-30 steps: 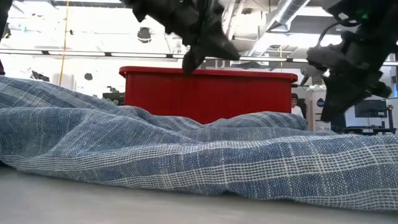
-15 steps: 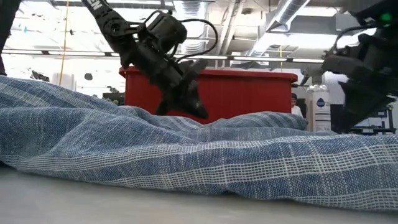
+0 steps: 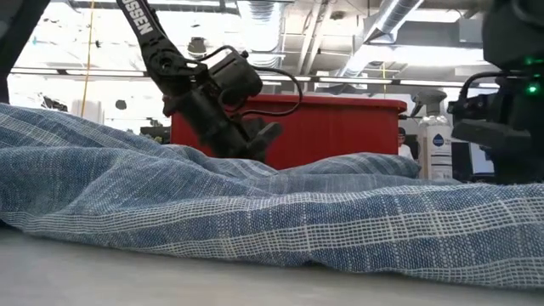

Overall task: Fold Laundry from Bin
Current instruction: Fold the blue polo shirt

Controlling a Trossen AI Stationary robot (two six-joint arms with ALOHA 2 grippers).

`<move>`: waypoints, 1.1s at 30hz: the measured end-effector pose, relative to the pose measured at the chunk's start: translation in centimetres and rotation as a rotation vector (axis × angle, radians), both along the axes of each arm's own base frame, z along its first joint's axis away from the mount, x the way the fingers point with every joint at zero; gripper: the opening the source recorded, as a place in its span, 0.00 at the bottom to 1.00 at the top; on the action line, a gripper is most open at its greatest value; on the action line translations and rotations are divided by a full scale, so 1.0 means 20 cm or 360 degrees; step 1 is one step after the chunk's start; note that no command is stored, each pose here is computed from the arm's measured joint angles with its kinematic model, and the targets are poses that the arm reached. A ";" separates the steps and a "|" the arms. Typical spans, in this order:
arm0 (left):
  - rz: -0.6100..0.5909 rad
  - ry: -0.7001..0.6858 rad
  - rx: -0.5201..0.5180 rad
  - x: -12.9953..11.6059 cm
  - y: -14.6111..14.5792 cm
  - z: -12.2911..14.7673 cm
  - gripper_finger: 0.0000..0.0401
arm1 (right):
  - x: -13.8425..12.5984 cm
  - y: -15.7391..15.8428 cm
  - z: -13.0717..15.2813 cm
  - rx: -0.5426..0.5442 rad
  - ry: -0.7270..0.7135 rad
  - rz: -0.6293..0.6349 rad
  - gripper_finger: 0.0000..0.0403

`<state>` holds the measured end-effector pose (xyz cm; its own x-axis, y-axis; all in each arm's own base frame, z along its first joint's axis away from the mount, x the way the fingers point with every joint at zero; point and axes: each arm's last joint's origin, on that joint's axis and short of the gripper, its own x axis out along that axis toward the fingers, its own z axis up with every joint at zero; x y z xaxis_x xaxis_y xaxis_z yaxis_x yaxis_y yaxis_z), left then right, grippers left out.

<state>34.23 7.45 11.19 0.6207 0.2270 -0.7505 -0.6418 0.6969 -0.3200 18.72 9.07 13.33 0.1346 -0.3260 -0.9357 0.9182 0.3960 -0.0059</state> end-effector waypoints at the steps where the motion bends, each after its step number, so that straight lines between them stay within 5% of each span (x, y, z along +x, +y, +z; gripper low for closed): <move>1: 0.0025 0.0039 -0.0001 -0.01 0.00 0.01 0.00 | 0.00 0.01 -0.01 -0.0003 0.0017 -0.0005 0.04; 10: 0.0263 0.0485 0.0135 -0.22 -0.01 0.14 0.00 | -0.06 0.08 -0.04 -0.0014 0.0039 -0.0172 0.04; 21: 0.0399 0.0890 0.0315 -0.42 -0.02 0.26 0.00 | -0.26 0.13 0.00 -0.0004 0.0423 -0.0241 0.04; 24: 0.0450 0.0709 0.0237 -0.41 -0.05 0.33 0.00 | -0.30 0.14 0.04 0.0008 0.0436 -0.0189 0.04; 30: 0.0216 -0.0123 0.0194 -0.29 -0.15 0.59 0.00 | -0.33 0.13 0.12 0.0014 0.0229 -0.0163 0.04; 33: 0.0156 -0.0170 0.0266 -0.28 -0.15 0.57 0.00 | -0.34 0.14 0.13 -0.0002 0.0169 -0.0166 0.04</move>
